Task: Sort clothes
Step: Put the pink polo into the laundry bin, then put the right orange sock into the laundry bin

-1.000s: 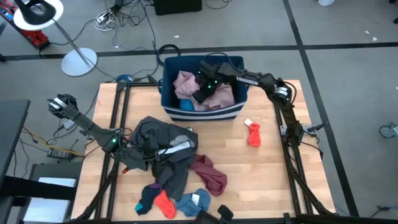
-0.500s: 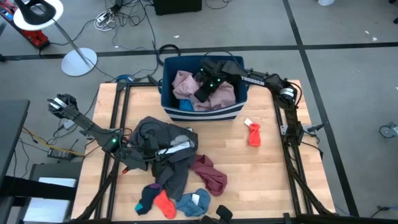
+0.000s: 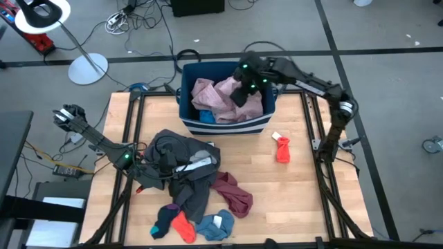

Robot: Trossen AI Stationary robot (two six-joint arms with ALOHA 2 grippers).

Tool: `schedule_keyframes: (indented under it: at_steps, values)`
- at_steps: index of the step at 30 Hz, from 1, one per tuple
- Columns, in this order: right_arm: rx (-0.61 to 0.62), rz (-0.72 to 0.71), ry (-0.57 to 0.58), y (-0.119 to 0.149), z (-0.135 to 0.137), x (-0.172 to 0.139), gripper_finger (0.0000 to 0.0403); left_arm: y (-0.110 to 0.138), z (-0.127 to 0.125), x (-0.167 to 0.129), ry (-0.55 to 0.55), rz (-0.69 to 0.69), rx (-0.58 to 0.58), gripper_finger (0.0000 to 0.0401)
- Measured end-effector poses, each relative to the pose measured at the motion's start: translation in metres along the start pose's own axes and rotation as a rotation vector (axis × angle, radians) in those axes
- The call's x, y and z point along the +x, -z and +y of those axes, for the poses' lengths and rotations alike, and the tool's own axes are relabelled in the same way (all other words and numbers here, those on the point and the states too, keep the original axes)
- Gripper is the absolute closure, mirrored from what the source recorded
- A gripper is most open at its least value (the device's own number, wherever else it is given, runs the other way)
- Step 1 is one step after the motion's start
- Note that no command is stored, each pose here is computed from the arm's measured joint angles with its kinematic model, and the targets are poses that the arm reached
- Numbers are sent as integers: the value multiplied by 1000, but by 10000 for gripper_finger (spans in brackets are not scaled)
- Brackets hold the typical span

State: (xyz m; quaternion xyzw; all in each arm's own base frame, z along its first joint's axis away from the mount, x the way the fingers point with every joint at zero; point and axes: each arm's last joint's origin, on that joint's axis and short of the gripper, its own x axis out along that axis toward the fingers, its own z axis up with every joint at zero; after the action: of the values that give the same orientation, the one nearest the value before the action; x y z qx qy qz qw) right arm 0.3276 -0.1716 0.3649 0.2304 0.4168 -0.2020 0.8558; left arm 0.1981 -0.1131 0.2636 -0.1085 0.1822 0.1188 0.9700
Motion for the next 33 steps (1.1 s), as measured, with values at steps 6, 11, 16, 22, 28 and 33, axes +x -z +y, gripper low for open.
schedule_keyframes:
  at_steps: [6,11,16,22,28,33]
  values:
    - [-38,-84,23,15,14,-59,204,0,0,0,0,-1,0,245]
    - [-77,-95,87,41,33,-101,204,0,0,0,0,-1,-18,245]
    - [-117,-63,150,74,57,-131,204,0,0,0,0,-1,-25,245]
    - [-80,-51,198,116,82,-161,204,0,0,0,-1,0,-26,245]
    - [-10,-50,253,170,87,-158,205,2,1,0,-11,15,-40,245]
    - [75,10,320,224,74,-126,205,3,1,0,-1,30,-52,245]
